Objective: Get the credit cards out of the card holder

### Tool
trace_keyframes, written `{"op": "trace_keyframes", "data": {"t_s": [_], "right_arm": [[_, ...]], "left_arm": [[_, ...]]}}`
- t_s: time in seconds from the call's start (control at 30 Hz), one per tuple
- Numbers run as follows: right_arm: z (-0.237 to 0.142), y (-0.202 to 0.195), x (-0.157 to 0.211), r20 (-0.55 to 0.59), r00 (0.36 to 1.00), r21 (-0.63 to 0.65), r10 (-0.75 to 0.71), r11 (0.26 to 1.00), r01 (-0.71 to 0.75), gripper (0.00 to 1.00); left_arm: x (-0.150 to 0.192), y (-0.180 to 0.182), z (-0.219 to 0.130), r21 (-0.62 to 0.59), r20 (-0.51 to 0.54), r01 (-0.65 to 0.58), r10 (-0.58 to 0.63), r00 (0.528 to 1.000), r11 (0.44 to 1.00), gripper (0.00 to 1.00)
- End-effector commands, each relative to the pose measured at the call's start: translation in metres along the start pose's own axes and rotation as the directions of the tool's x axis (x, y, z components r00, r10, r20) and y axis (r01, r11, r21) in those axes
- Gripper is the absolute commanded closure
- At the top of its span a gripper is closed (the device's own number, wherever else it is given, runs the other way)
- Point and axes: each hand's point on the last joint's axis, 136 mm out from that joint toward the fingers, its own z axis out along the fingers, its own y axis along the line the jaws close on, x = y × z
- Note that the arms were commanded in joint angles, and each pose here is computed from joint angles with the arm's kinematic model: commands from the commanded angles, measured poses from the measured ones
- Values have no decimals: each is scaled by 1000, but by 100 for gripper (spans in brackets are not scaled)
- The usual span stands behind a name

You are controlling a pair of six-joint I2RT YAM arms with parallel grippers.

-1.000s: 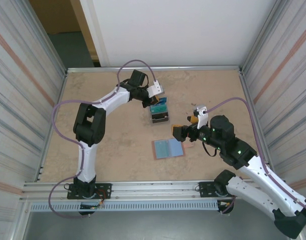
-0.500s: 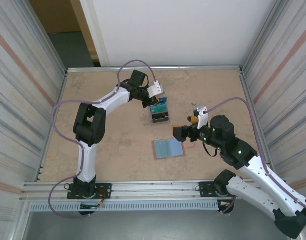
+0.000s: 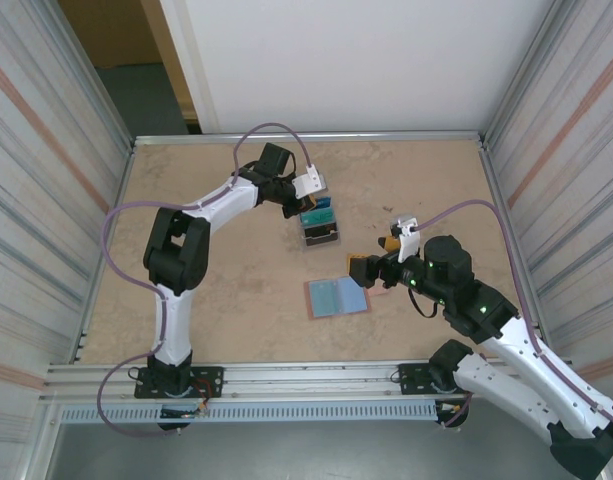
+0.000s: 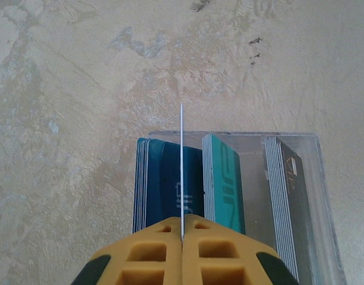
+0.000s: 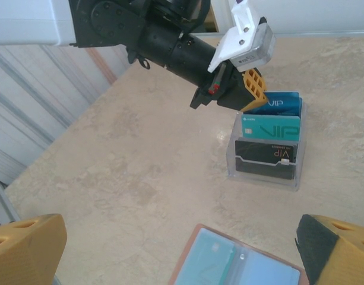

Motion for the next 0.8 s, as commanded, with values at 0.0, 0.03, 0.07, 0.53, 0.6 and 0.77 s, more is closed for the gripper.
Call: {"op": "trace_keyframes", "data": {"t_s": [0.0,0.03,0.07,0.53,0.6,0.77], "right_arm": [[-1,-7,3,6,1000,30,28,999,-28,1],[-1,-7,3,5,1000,28,26,999,-26,1],[-1,-7,3,4,1000,28,26,999,-26,1],[-1,-7,7,-11,1000,25,22,999,-22,1],[-1,-7,7,-10,1000,24,23,999,-22,1],[1,-9,10,-27,999,38,26,999,-25,2]], "left_arm": [[-8,9,-19,-45,3,-41,41,999,998,100],[-7,9,-18,-46,-3,-41,41,999,998,100],[-6,9,-17,-46,-5,-41,40,999,998,100],[-3,12,-15,-59,-13,-29,28,1000,998,75],[-6,13,-18,-64,-6,-29,29,1000,998,75],[-28,12,-38,-91,63,1,5,998,996,74]]}}
